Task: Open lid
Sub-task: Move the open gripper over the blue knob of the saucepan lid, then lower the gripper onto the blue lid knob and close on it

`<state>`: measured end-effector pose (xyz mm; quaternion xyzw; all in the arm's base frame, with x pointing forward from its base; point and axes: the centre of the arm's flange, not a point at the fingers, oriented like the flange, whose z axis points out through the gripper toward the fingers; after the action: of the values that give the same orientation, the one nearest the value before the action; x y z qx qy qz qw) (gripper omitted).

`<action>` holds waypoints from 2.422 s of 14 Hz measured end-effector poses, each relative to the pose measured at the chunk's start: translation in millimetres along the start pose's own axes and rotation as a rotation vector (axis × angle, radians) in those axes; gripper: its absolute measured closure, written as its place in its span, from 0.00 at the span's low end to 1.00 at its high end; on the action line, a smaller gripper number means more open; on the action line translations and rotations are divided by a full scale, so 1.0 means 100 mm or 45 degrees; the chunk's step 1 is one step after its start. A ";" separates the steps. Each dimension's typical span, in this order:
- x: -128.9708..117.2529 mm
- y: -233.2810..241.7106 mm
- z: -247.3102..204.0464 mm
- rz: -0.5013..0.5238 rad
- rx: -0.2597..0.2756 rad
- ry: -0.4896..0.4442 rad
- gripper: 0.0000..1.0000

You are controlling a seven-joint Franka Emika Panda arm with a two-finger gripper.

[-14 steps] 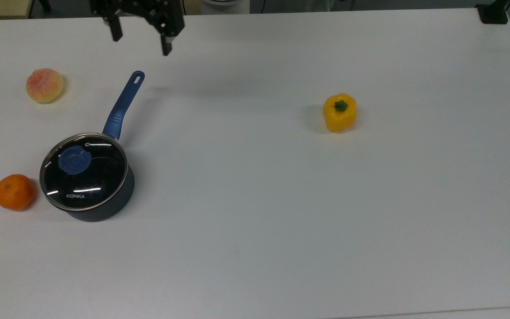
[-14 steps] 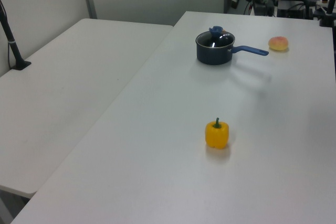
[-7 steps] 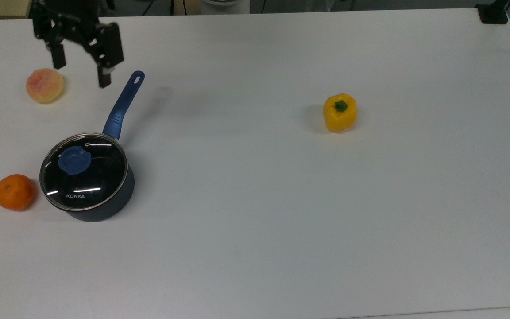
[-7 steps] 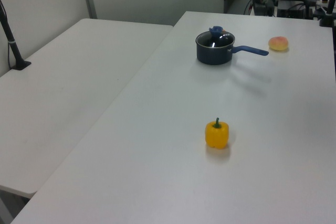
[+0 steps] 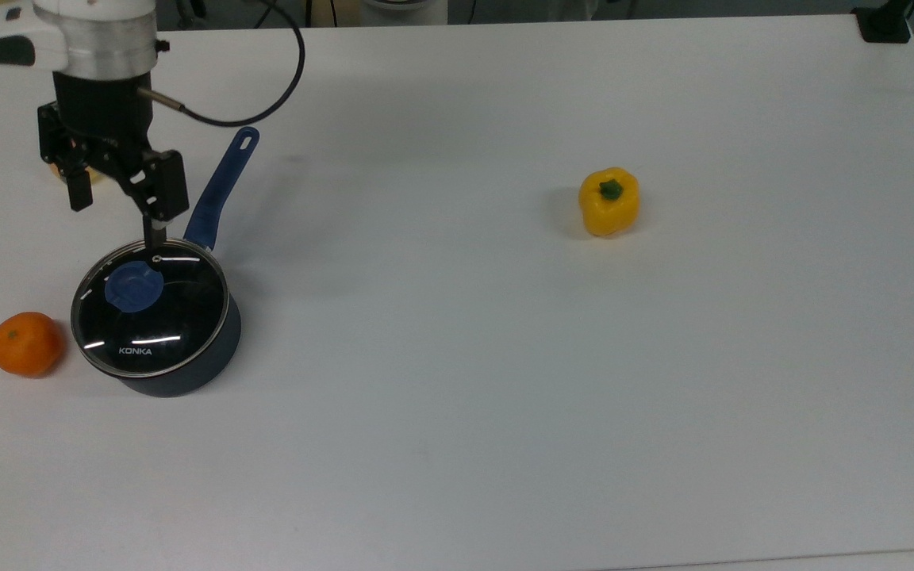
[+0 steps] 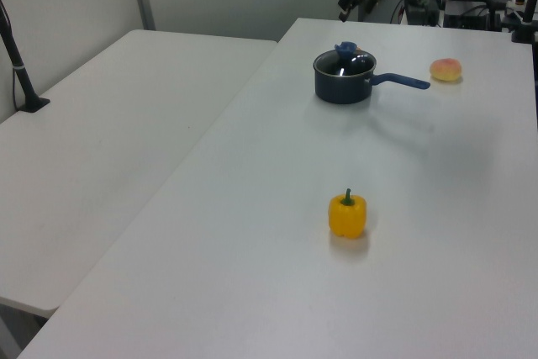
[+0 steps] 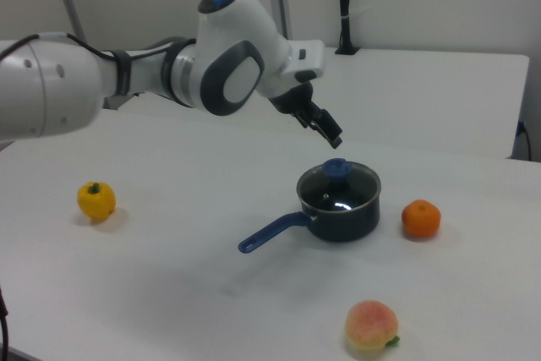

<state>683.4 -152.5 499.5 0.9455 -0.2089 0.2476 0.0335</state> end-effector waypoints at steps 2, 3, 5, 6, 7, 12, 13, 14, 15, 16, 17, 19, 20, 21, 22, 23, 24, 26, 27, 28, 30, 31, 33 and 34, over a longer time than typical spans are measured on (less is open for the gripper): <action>0.03 0.01 0.18 0.000 -0.012 -0.003 0.00; 0.02 0.00 0.27 -0.003 -0.014 -0.004 0.00; -0.01 -0.02 0.45 -0.020 -0.023 0.016 0.00; -0.03 -0.03 0.59 -0.021 -0.028 0.032 0.00; -0.04 -0.04 0.67 -0.023 -0.037 0.039 0.00; -0.07 -0.06 0.80 -0.040 -0.063 0.038 0.00; -0.07 -0.06 0.80 -0.040 -0.063 0.038 0.00; -0.07 -0.06 0.79 -0.040 -0.064 0.038 0.00; -0.07 -0.05 0.80 -0.043 -0.066 0.039 0.00; -0.07 -0.05 0.80 -0.048 -0.070 0.039 0.00; -0.07 -0.04 0.80 -0.056 -0.078 0.040 0.00; -0.07 -0.02 0.82 -0.085 -0.103 0.042 0.00; -0.07 0.00 0.84 -0.100 -0.118 0.043 0.00; -0.08 0.01 0.85 -0.104 -0.123 0.041 0.00; -0.08 0.02 0.86 -0.104 -0.125 0.038 0.00; -0.09 0.02 0.88 -0.104 -0.126 0.036 0.00; -0.09 0.02 0.88 -0.104 -0.126 0.036 0.00; -0.09 0.02 0.88 -0.104 -0.126 0.036 0.00; -0.09 0.02 0.88 -0.104 -0.126 0.035 0.00; -0.09 0.02 0.88 -0.104 -0.126 0.035 0.00; -0.10 0.02 0.89 -0.096 -0.126 0.033 0.00; -0.10 0.02 0.89 -0.076 -0.126 0.033 0.00; -0.11 0.02 0.90 -0.037 -0.126 0.032 0.00; -0.12 0.02 0.90 -0.028 -0.126 0.031 0.00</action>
<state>714.4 -165.1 414.7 0.9418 -0.2102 0.2480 0.0854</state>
